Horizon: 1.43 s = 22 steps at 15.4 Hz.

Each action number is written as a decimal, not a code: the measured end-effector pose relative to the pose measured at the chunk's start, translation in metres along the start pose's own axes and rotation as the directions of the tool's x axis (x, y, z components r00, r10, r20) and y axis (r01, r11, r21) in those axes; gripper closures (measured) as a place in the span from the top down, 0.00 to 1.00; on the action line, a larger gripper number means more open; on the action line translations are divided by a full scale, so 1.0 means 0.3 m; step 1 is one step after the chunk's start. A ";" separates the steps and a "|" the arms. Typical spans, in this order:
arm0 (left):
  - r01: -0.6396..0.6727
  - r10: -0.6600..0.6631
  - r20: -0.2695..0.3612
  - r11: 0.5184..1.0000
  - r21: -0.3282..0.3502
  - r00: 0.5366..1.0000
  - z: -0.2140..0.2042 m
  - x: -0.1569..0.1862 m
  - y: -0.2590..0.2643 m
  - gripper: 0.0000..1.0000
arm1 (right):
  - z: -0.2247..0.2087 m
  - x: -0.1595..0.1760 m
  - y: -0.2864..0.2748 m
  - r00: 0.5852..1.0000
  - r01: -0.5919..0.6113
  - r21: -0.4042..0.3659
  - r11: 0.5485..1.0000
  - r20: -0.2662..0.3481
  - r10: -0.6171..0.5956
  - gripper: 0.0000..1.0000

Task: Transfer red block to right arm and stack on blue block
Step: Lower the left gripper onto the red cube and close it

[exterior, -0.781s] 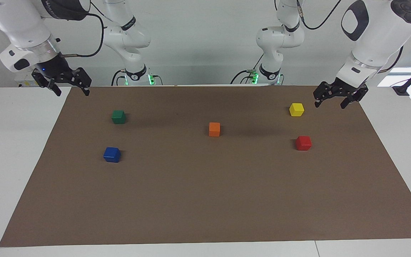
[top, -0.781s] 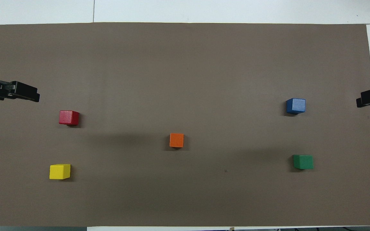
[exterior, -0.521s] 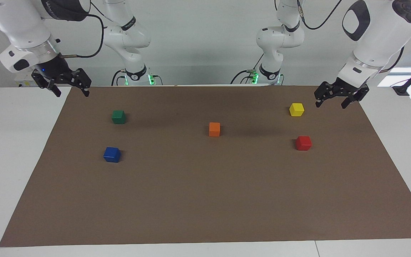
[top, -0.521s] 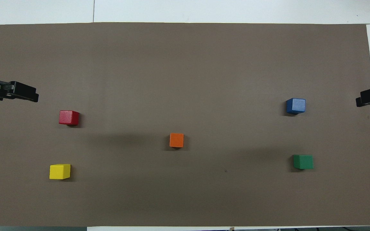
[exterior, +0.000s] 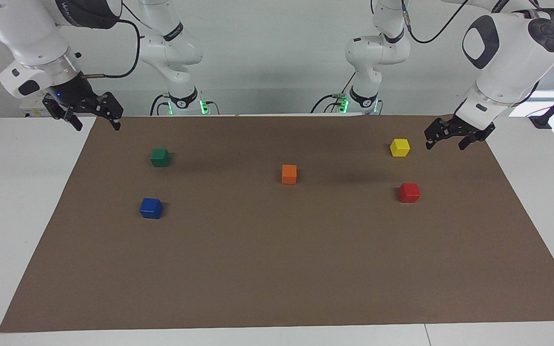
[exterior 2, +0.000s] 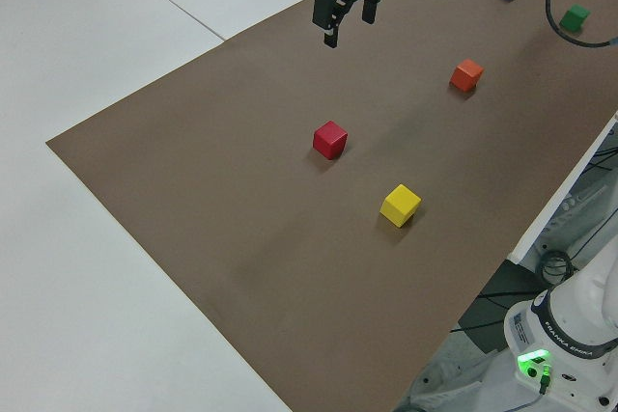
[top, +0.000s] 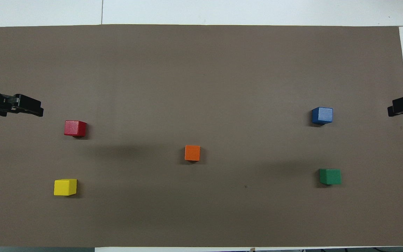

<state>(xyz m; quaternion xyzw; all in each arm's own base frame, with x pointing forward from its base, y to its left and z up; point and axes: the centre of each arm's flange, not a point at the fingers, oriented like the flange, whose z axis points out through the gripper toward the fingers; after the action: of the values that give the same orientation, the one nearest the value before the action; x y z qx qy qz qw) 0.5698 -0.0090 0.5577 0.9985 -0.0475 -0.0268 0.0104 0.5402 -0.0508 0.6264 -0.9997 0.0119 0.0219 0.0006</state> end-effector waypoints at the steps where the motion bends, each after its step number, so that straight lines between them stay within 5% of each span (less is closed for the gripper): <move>1: -0.002 0.002 -0.010 1.000 0.001 1.000 0.035 0.014 0.003 1.00 | 0.000 0.000 0.000 1.000 0.000 0.000 1.000 0.000 0.000 1.00; 7: -0.051 0.052 -0.013 0.997 0.064 0.999 0.351 0.063 0.034 1.00 | 0.000 0.000 0.000 1.000 0.000 0.000 1.000 0.000 0.000 1.00; 15: -0.043 0.045 -0.022 0.996 0.073 0.999 0.579 0.034 -0.007 1.00 | 0.000 0.002 -0.036 1.000 0.019 0.007 1.000 0.000 -0.019 1.00; 22: -0.009 0.011 -0.027 0.997 0.071 1.000 0.696 -0.010 -0.041 1.00 | -0.005 0.005 -0.107 0.999 0.031 0.188 0.982 -0.013 -0.029 1.00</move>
<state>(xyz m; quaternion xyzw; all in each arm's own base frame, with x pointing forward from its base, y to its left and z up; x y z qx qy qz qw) 0.5567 -0.0001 0.3491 0.9982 -0.0534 -0.0116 -0.0242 0.5426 -0.0189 0.6279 -0.9953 -0.0011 0.0158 0.0954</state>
